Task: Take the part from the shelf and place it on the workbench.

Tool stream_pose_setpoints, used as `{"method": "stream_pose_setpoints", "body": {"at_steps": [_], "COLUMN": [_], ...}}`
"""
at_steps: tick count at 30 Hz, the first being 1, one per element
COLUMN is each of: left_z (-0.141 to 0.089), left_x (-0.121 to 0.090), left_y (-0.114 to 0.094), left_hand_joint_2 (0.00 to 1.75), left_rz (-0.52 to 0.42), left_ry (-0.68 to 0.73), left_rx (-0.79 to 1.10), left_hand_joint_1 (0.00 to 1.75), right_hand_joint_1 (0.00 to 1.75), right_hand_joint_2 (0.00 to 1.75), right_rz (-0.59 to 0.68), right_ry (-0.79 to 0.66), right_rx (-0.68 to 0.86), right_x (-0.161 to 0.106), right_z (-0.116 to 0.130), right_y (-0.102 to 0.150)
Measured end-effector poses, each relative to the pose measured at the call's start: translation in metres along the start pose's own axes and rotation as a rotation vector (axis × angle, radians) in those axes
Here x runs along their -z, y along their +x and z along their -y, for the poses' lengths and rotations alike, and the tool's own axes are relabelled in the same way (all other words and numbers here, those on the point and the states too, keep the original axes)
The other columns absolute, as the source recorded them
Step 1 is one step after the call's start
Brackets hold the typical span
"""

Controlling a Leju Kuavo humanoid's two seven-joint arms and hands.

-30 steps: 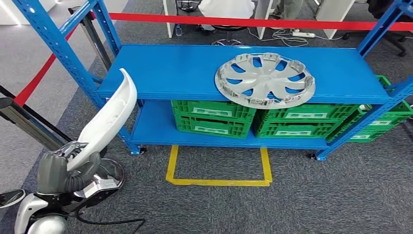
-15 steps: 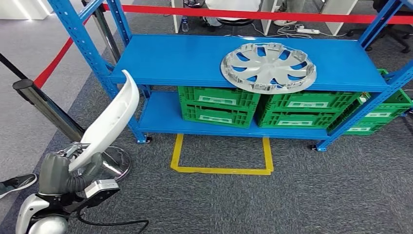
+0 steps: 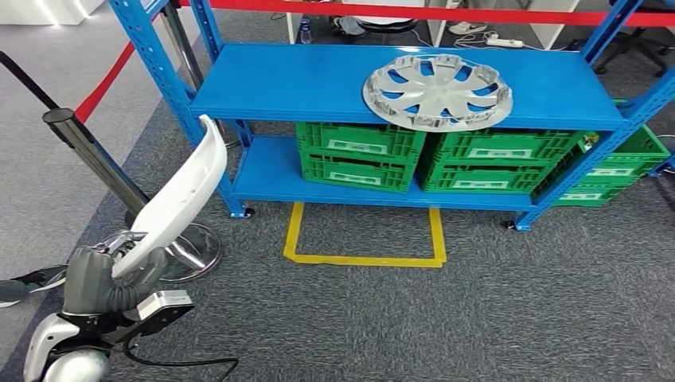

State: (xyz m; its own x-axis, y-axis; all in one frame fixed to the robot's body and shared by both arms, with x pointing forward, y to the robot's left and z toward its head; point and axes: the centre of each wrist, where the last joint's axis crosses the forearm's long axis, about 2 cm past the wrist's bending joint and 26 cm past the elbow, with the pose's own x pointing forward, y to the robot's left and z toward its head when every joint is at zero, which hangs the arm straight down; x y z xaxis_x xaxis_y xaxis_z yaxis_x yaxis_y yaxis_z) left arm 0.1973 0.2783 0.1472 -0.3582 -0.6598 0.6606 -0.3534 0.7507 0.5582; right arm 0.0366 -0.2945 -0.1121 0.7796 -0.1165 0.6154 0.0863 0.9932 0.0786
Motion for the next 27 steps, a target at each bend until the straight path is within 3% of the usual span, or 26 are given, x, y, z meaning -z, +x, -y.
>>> {"method": "stream_pose_setpoints", "body": {"at_steps": [27], "left_z": [0.0039], "left_x": [0.0029], "left_y": [-0.0071], "left_hand_joint_2": [1.75], "left_rz": [-0.033], "left_ry": [-0.029], "left_rx": [-0.024], "left_hand_joint_1": [1.75], "right_hand_joint_1": [0.0], "right_hand_joint_2": [0.0], "right_rz": [-0.014], "right_ry": [-0.01], "right_rx": [0.01], "right_x": [-0.0018], "right_z": [-0.004], "right_y": [-0.0035]}}
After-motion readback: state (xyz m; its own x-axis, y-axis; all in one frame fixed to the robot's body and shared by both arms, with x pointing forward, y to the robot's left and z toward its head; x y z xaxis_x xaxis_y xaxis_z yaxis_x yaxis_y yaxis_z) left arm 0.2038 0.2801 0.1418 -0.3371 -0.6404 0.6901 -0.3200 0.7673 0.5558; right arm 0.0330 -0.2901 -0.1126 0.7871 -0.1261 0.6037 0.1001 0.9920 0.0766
